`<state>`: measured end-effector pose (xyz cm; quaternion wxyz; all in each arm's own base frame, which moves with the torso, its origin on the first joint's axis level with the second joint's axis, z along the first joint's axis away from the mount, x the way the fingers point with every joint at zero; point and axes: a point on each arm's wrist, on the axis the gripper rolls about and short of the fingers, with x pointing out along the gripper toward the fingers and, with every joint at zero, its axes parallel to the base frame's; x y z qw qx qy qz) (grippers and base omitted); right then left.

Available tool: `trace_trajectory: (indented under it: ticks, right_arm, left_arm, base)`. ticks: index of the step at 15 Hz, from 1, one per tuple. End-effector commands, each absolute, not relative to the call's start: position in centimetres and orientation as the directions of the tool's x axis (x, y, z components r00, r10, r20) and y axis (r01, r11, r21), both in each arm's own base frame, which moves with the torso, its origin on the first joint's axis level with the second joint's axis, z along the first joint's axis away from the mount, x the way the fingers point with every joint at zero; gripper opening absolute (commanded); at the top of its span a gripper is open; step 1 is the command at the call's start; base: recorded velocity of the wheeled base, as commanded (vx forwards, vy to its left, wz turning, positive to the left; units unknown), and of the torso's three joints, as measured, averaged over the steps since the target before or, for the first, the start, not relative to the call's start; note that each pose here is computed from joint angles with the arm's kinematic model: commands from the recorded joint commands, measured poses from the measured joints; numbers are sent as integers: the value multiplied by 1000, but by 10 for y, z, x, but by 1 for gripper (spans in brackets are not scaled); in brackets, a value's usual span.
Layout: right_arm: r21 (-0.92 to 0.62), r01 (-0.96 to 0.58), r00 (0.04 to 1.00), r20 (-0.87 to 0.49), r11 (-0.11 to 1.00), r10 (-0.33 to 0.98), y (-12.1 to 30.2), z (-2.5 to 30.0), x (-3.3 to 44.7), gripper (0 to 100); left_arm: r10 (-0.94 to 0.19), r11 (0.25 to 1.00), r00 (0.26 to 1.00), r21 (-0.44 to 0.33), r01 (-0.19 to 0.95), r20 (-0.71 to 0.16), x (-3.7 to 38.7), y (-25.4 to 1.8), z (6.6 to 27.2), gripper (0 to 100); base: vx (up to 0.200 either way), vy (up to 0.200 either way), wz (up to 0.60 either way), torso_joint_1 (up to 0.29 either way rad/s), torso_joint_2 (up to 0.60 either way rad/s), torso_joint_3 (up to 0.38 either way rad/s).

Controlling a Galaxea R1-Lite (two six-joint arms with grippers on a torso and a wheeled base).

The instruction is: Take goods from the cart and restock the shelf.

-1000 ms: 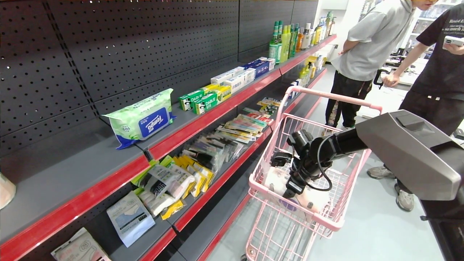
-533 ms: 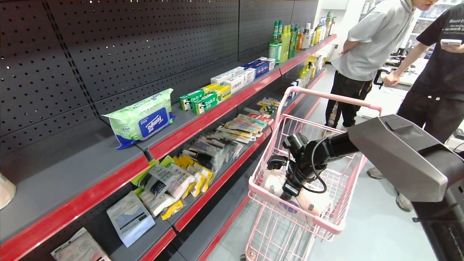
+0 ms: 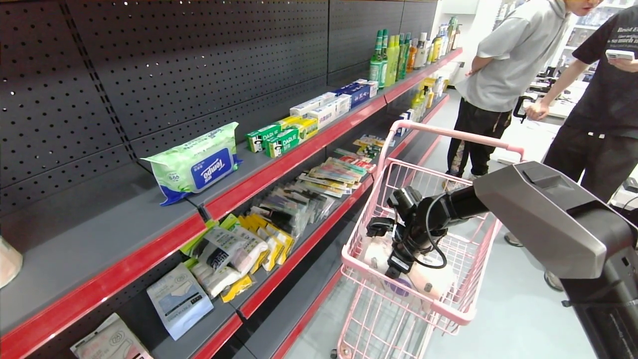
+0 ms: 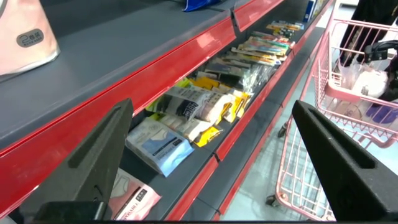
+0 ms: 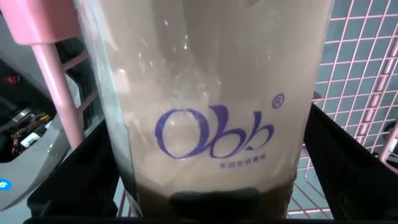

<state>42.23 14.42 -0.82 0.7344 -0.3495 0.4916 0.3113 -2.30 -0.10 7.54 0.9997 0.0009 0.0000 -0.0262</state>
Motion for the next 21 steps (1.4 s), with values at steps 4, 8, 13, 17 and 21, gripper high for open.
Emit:
trace_trajectory:
  ticks: [4, 8, 13, 17, 21]
  right_arm:
    - [-194, -800, 310, -944, 568, 115, 144, -13, 421, 0]
    - [-187, -796, 302, -947, 575, 109, 139, -14, 421, 0]
    - [-253, -730, 436, -888, 635, 148, 133, 51, 422, 0]
    - [-269, -666, 496, -856, 696, 144, 109, 93, 408, 0]
    - [-293, -620, 546, -827, 727, 132, 89, 124, 395, 0]
  left_arm:
    - [-52, 999, 999, 1, 52, -2, -23, -1, 75, 100]
    - [-52, 999, 999, 1, 52, -2, -23, -1, 75, 100]
    - [-52, 999, 999, 1, 52, -2, -23, -1, 75, 100]
    - [-52, 999, 999, 1, 52, -2, -23, -1, 75, 100]
    - [-52, 999, 999, 2, 52, 0, -23, -1, 76, 100]
  base:
    - [0, 0, 0, 0, 0, 0]
    - [0, 0, 0, 0, 0, 0]
    - [0, 0, 0, 0, 0, 0]
    - [0, 0, 0, 0, 0, 0]
    - [0, 0, 0, 0, 0, 0]
